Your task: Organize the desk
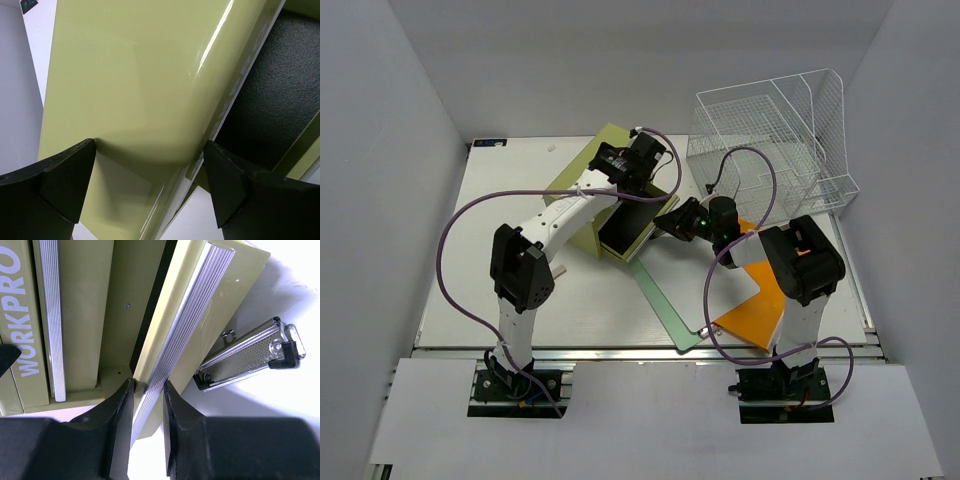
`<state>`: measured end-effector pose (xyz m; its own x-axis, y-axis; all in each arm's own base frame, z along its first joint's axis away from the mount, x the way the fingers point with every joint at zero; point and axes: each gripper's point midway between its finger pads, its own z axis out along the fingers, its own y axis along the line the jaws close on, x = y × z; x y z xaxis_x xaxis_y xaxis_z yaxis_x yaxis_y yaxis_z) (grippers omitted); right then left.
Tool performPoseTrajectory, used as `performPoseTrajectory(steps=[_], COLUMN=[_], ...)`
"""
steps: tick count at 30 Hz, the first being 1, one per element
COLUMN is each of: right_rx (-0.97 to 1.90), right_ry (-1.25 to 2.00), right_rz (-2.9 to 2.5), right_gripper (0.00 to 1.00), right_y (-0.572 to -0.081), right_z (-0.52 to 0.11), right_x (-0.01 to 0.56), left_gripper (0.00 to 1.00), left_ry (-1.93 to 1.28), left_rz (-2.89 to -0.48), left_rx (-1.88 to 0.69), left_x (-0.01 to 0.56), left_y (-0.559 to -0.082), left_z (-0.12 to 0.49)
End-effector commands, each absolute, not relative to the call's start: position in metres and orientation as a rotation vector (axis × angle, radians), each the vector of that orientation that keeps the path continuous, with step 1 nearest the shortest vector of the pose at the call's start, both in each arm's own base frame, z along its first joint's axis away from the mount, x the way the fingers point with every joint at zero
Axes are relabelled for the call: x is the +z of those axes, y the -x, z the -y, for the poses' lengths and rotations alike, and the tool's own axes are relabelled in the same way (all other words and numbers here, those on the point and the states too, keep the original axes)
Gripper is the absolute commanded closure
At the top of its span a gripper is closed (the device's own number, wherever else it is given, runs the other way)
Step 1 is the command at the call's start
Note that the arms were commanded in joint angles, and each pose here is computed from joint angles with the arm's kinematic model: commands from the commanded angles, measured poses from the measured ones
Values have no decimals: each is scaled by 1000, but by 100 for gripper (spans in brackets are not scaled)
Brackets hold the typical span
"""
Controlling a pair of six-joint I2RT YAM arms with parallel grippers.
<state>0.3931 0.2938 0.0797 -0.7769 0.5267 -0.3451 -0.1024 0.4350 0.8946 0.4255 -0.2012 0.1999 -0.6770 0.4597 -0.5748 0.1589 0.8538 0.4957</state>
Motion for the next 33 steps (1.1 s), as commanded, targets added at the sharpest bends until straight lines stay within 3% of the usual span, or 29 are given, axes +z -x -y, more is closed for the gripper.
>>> performPoseTrajectory(steps=[1,2,3,5,7,11,12,13,22,26,30,31,33], right_rx=[1239,1228,1211,1204,1206,1182,1176,1169,1123,1033,954,955,947], right_ry=[-282,-283,-270,-254,-216,-141,-127,-114,-15,114,266,295,296], right_rz=[-2081,-2085,-2081,-2075,-2072,-2055,-2048,-2055,-2098,-2149,-2164,-2155,-2170], right_gripper=[100,99,88,85,75,42,23,11,11,11,11,11,11], right_y=[-404,-405,-406,-407,-405,-402,-402,-400,-375,-347,-320,-313,-301], right_z=[-274,-272,-272,-271,-272,-275,-274,-274,-271,-279,-291,-291,-283], right_x=[82,82,84,91,99,118,123,128,149,152,153,158,159], left_gripper=[6,6,6,6,6,2,2,2,2,2,2,2,2], left_ry=[-441,-440,-443,-437,-435,-397,-386,-382,-208,110,382,432,756], left_rz=[-2499,-2498,-2500,-2494,-2495,-2419,-2387,-2369,-2219,-2212,-2256,-2321,-2303], left_rx=[520,513,498,477,436,274,229,178,-1,-34,-23,30,12], left_x=[136,137,137,142,149,193,210,220,304,335,316,287,267], left_y=[-419,-419,-419,-421,-421,-430,-429,-429,-412,-366,-313,-297,-265], left_z=[185,185,187,190,195,215,218,222,218,178,137,125,89])
